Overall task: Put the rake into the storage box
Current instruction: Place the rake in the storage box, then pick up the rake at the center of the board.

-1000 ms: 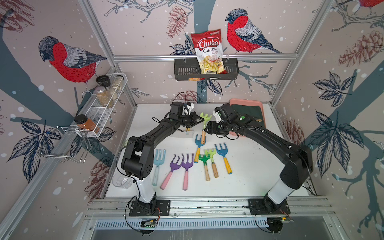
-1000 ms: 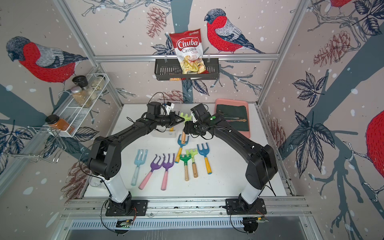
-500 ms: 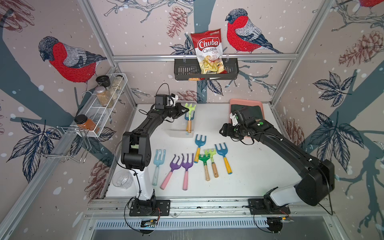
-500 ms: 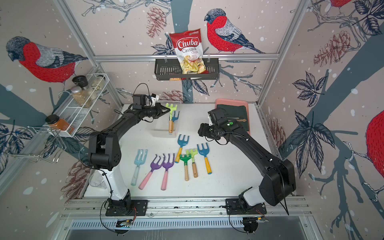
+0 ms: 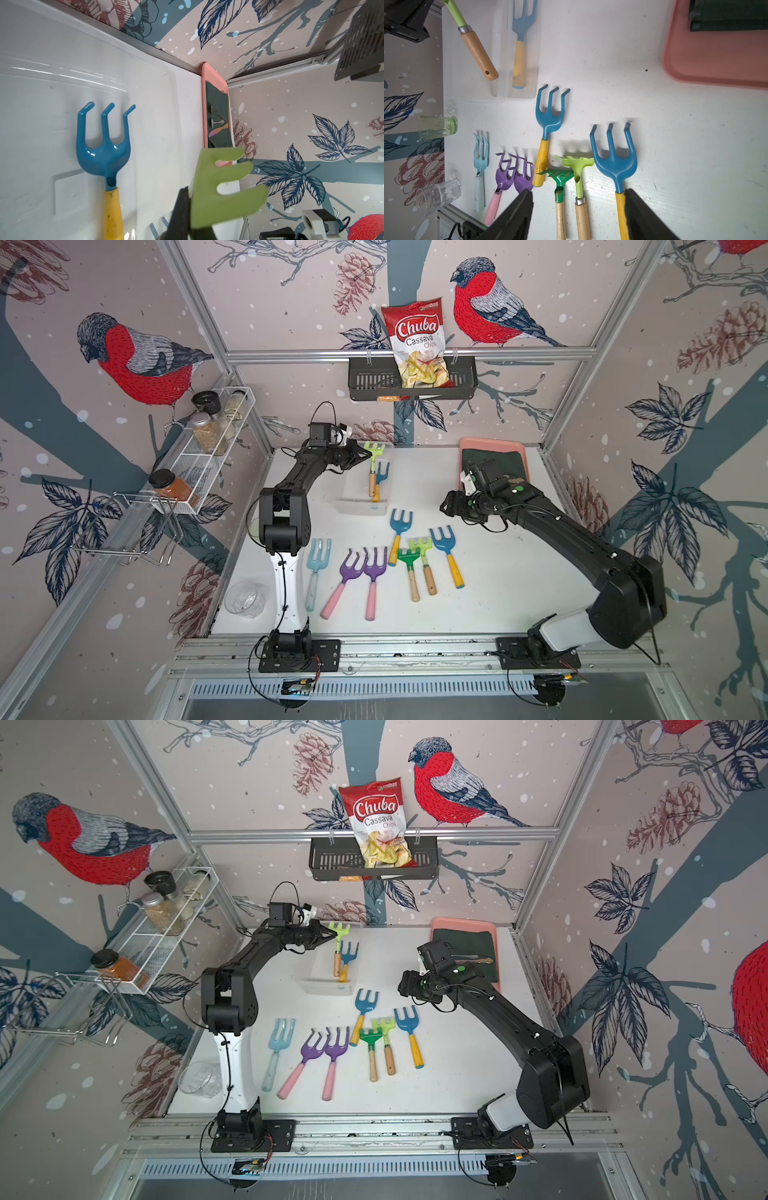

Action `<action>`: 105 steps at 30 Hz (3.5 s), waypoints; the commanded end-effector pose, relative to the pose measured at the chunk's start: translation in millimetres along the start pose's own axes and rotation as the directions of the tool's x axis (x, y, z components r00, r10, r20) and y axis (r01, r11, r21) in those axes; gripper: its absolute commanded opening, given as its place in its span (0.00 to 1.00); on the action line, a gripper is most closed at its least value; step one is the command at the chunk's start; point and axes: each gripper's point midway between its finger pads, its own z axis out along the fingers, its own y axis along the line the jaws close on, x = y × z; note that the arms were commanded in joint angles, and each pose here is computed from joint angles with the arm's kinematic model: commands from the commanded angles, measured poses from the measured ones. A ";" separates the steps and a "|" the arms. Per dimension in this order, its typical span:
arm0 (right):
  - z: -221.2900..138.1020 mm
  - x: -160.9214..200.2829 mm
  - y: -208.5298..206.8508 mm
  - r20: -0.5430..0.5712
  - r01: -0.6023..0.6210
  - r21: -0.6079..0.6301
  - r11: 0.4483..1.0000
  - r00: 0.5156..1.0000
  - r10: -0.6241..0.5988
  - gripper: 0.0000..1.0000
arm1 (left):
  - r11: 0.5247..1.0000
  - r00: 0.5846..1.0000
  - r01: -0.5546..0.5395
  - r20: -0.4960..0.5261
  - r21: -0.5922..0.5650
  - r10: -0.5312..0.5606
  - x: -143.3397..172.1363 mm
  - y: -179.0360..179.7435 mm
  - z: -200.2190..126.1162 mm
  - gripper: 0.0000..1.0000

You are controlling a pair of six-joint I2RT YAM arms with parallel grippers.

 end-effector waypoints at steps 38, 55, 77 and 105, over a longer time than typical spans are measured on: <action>44.5 43.3 -31.5 -0.093 0.017 0.060 0.998 0.996 -0.012 0.73 | 0.980 0.985 0.149 -0.066 -0.134 -0.159 22.1 88.5 58.1 0.21; 56.4 117.5 -49.0 -0.203 0.108 0.241 0.965 0.977 -0.058 0.71 | 0.987 0.994 0.100 -0.030 -0.128 -0.105 10.6 41.6 40.3 0.64; 78.7 168.3 -74.2 -0.290 0.147 0.270 0.952 0.955 -0.065 0.50 | 0.992 0.999 -0.019 0.044 -0.122 0.024 37.2 -57.4 -7.3 0.67; 34.2 73.8 38.2 -0.114 0.154 -0.024 0.988 0.981 -0.156 0.18 | 0.999 0.997 -0.051 -0.051 -0.007 0.050 182.9 -130.3 10.5 0.61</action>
